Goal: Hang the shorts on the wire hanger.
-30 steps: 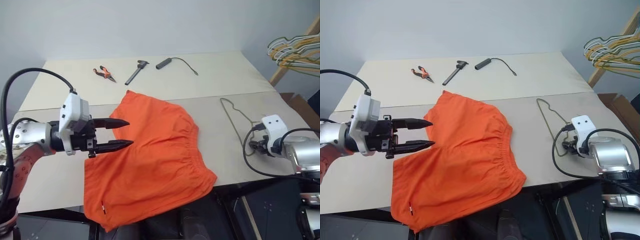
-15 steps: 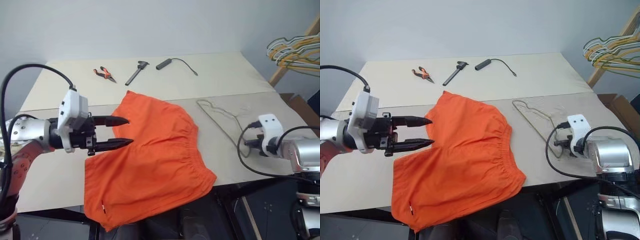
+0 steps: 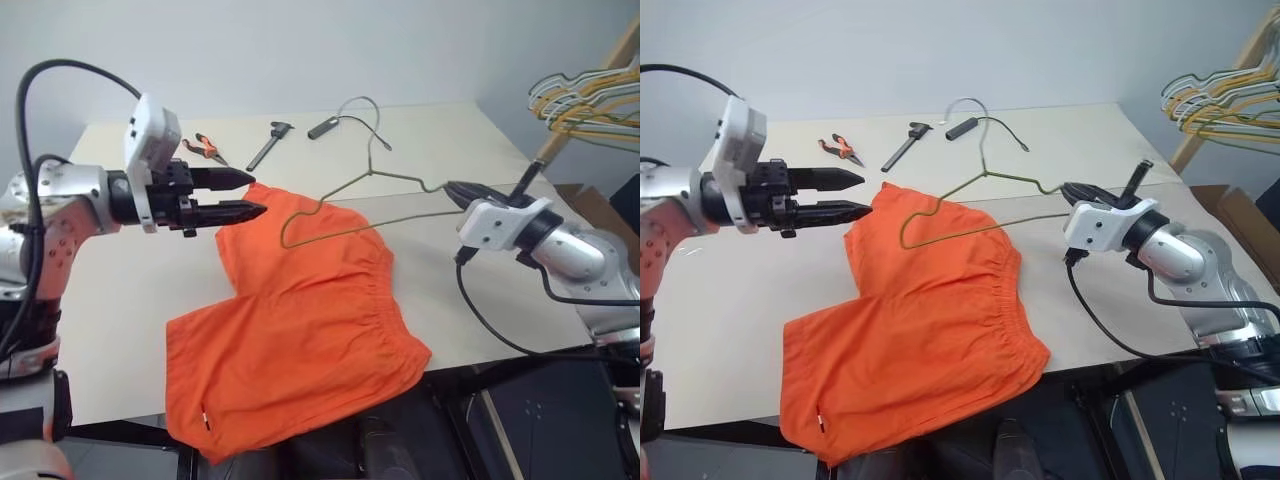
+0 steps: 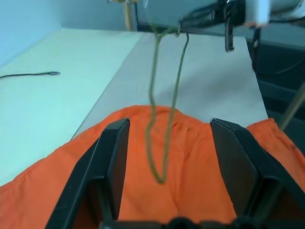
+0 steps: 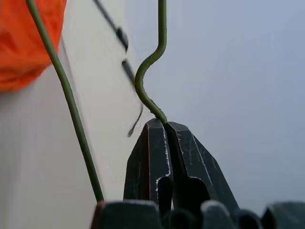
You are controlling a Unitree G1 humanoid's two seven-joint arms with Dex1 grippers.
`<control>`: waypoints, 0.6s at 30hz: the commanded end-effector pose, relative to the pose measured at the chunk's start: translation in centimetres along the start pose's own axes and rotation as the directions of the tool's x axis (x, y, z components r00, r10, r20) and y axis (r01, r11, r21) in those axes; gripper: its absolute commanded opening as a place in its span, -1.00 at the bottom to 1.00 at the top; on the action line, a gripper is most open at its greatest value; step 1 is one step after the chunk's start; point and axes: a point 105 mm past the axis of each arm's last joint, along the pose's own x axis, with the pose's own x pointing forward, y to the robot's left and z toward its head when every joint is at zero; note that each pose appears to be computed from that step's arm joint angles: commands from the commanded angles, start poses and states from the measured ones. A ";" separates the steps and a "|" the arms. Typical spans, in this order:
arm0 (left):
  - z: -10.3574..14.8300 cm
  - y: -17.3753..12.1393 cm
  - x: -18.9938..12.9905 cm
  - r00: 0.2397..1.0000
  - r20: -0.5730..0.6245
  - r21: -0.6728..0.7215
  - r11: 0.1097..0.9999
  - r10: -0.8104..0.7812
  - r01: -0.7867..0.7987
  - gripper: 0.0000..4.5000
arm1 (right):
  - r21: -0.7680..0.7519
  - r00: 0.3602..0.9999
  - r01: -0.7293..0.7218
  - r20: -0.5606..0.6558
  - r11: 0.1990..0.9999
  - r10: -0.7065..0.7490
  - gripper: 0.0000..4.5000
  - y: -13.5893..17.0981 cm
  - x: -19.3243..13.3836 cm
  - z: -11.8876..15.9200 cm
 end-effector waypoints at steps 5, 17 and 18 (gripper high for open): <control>-1.7 -0.4 2.4 0.982 -0.105 0.020 0.987 -0.155 0.158 0.29 | -0.056 0.990 0.105 0.097 0.993 -0.099 -0.99 -2.9 0.5 1.7; -4.1 -0.4 4.3 0.960 -0.213 0.013 0.982 -0.180 0.187 -0.40 | -0.075 0.986 0.136 0.110 0.988 -0.127 -1.00 -3.9 0.5 2.8; -3.9 -0.3 4.3 0.961 -0.208 0.011 0.983 -0.179 0.186 -0.55 | -0.076 0.986 0.136 0.108 0.988 -0.127 -1.00 -3.9 0.4 2.8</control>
